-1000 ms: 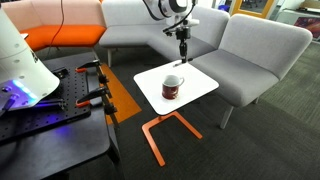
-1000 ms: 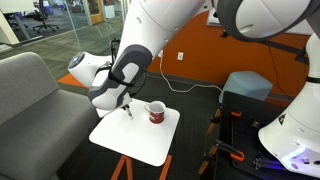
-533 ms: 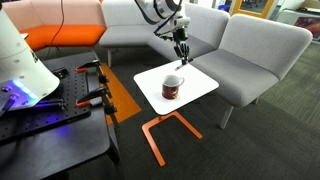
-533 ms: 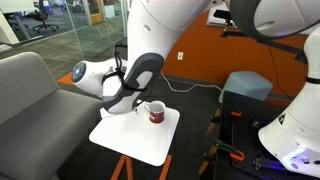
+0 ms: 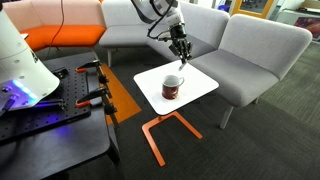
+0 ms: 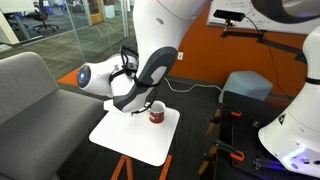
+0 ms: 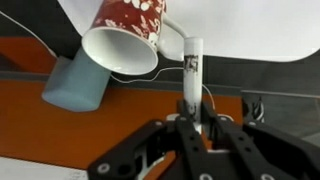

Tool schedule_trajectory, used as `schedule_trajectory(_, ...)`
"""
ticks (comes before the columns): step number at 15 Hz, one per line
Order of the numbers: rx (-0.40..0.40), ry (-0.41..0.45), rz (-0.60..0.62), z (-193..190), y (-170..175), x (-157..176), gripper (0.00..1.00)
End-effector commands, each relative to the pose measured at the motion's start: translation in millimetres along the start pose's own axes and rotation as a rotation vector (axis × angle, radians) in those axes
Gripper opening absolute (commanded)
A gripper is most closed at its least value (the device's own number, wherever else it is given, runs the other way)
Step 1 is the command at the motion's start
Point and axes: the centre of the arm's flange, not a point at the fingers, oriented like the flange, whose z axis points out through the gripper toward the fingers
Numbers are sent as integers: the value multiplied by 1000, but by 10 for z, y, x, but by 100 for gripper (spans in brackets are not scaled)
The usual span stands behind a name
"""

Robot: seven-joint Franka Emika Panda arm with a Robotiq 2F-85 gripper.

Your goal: Put the marker in the maroon mug

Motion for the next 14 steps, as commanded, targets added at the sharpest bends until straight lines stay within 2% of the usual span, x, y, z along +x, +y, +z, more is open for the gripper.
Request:
schedule_trajectory(1,-58,89,177,-102,351,205,5)
schedule_trajectory(3,-106,136,276,-85,478,301,5)
schedule_trajectory(5,-148,149,307,-26,593,332,5)
schedule_trajectory(9,-198,140,308,161,742,185,5)
schedule_trajectory(14,-223,128,284,384,726,79,5)
